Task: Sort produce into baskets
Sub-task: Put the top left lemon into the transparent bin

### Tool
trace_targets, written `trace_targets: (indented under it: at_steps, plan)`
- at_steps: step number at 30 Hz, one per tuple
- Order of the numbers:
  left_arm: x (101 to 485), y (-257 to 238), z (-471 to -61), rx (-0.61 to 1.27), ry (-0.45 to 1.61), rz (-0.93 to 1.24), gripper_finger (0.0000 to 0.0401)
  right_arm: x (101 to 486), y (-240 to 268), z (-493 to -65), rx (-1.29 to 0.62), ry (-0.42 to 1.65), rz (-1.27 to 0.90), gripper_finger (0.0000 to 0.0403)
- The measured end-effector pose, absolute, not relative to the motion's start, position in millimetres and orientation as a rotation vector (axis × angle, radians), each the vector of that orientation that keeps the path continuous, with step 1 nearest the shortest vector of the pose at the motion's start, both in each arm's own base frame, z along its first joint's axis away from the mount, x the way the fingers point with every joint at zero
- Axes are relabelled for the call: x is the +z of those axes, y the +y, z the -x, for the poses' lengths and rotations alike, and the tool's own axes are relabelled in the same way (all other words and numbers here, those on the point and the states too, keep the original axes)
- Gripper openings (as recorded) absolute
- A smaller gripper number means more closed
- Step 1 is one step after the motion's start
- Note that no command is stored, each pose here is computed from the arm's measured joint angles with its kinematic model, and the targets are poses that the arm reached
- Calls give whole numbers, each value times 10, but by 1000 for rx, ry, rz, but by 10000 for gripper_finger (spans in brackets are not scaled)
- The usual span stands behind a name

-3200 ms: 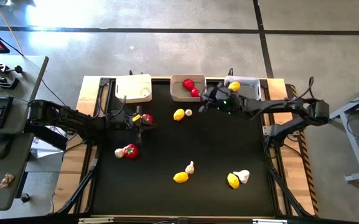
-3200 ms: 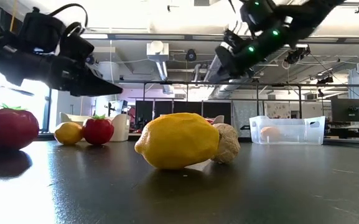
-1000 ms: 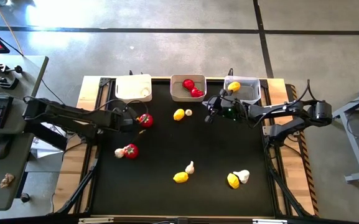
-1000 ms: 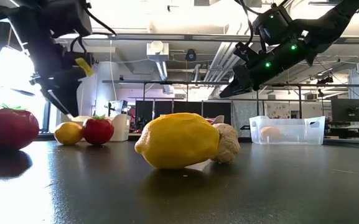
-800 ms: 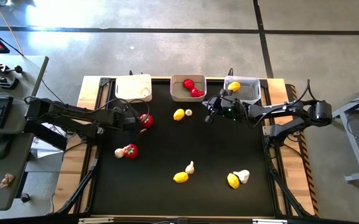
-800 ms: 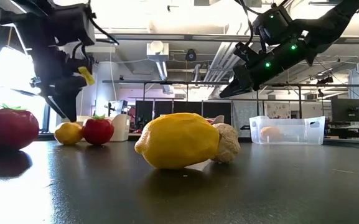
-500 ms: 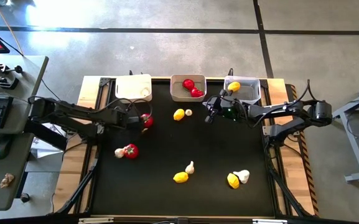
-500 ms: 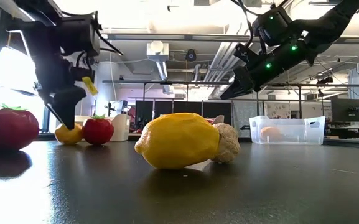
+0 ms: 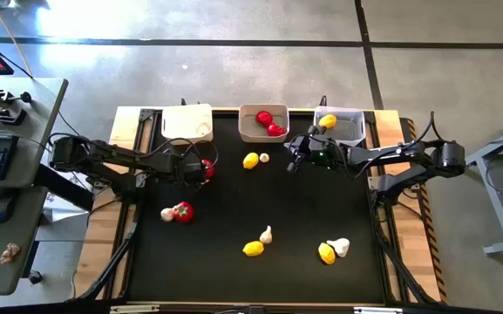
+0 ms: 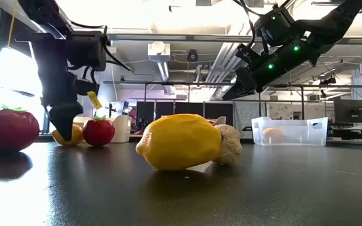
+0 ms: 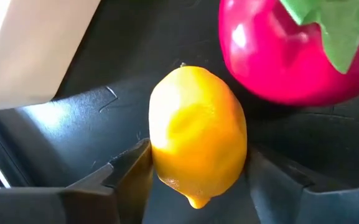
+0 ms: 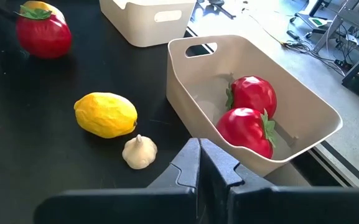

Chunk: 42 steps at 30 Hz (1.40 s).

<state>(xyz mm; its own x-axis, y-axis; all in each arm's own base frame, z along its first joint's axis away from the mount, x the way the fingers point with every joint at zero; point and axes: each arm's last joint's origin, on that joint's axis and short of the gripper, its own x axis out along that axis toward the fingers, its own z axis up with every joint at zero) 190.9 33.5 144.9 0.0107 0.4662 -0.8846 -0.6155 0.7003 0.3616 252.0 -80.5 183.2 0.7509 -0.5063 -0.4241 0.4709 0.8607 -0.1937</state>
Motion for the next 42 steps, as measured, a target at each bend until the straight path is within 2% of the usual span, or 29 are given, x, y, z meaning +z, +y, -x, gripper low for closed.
trace_targets:
  at_steps: [7,11,21,27,35,42]
  plan:
    - [1484,329,-1880,794,1343,91,148,1832,-805,-2520,-534,485,76,0]
    - [1550,316,-1832,777,1338,106,145,1831,-805,-2520,-534,485,76,0]
    - [1869,150,-1735,630,1143,190,145,1910,-714,-2585,-478,391,87,12]
    - [2038,12,-1736,422,1014,203,145,1998,-509,-2671,-277,275,41,66]
    - [2184,-28,-2124,42,720,278,145,2006,-199,-2821,-62,219,45,163]
    - [2050,86,-2451,-138,630,356,143,2133,-7,-3087,13,232,102,200]
